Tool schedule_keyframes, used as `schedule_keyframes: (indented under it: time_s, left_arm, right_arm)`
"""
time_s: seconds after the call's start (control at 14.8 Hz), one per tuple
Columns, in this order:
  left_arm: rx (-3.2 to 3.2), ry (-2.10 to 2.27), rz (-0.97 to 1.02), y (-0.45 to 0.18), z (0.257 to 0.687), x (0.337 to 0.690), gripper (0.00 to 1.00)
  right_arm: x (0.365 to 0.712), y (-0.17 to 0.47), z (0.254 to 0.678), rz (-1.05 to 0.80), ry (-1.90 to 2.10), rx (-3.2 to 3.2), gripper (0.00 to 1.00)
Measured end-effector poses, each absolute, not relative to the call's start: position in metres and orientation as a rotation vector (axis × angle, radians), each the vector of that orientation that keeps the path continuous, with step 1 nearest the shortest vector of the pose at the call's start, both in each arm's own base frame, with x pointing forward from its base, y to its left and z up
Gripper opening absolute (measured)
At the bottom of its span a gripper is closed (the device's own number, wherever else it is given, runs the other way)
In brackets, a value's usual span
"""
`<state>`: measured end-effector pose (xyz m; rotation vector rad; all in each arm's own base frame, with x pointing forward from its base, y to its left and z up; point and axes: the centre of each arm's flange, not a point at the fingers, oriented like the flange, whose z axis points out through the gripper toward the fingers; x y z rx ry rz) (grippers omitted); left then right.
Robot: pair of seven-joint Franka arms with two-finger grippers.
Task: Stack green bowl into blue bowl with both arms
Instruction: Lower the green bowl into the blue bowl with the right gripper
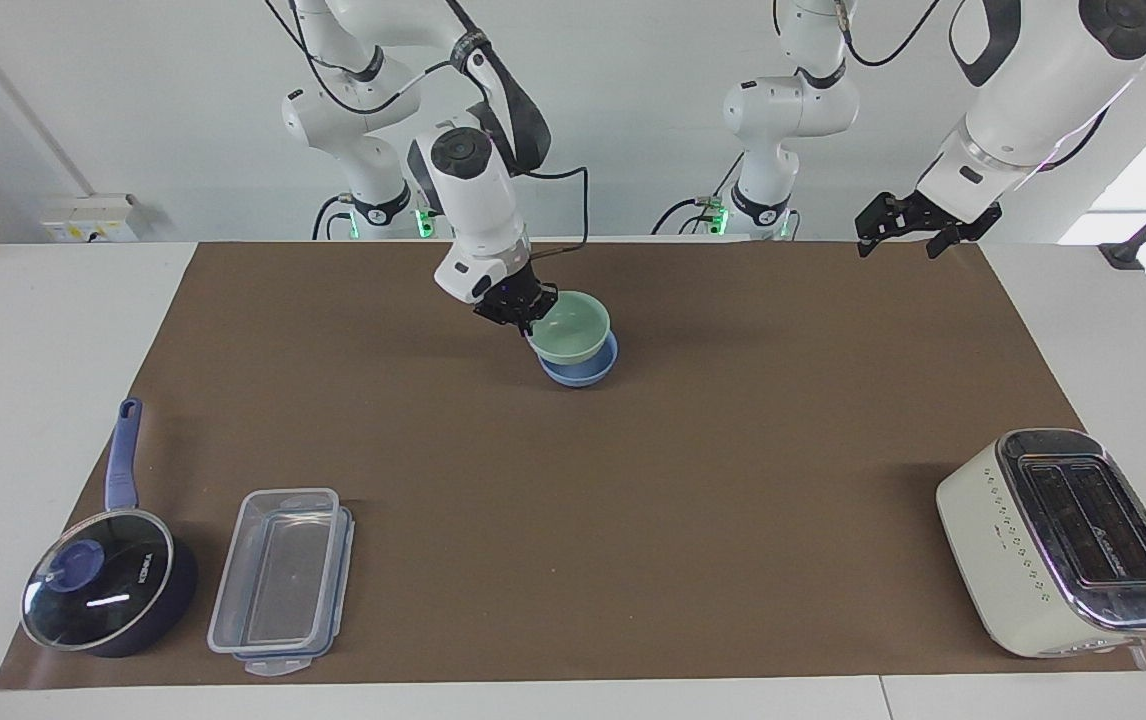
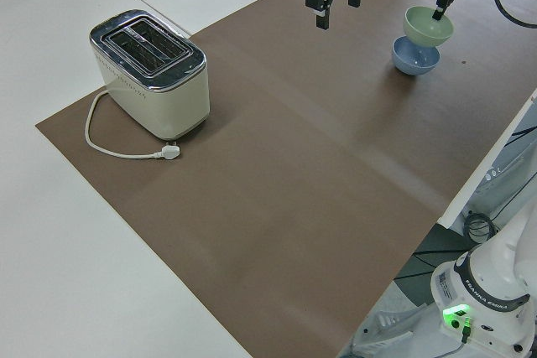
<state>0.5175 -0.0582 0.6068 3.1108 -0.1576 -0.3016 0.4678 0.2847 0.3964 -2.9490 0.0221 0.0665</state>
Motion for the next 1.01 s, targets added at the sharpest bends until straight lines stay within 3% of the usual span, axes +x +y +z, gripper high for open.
schedule_keyframes:
  time_s: [1.01]
  left_arm:
    - [3.118, -0.145, -0.192, -0.057, 0.613, 0.525, 1.00]
  right_arm:
    - [0.469, 0.293, 0.371, 0.077, 0.082, -2.939, 0.04]
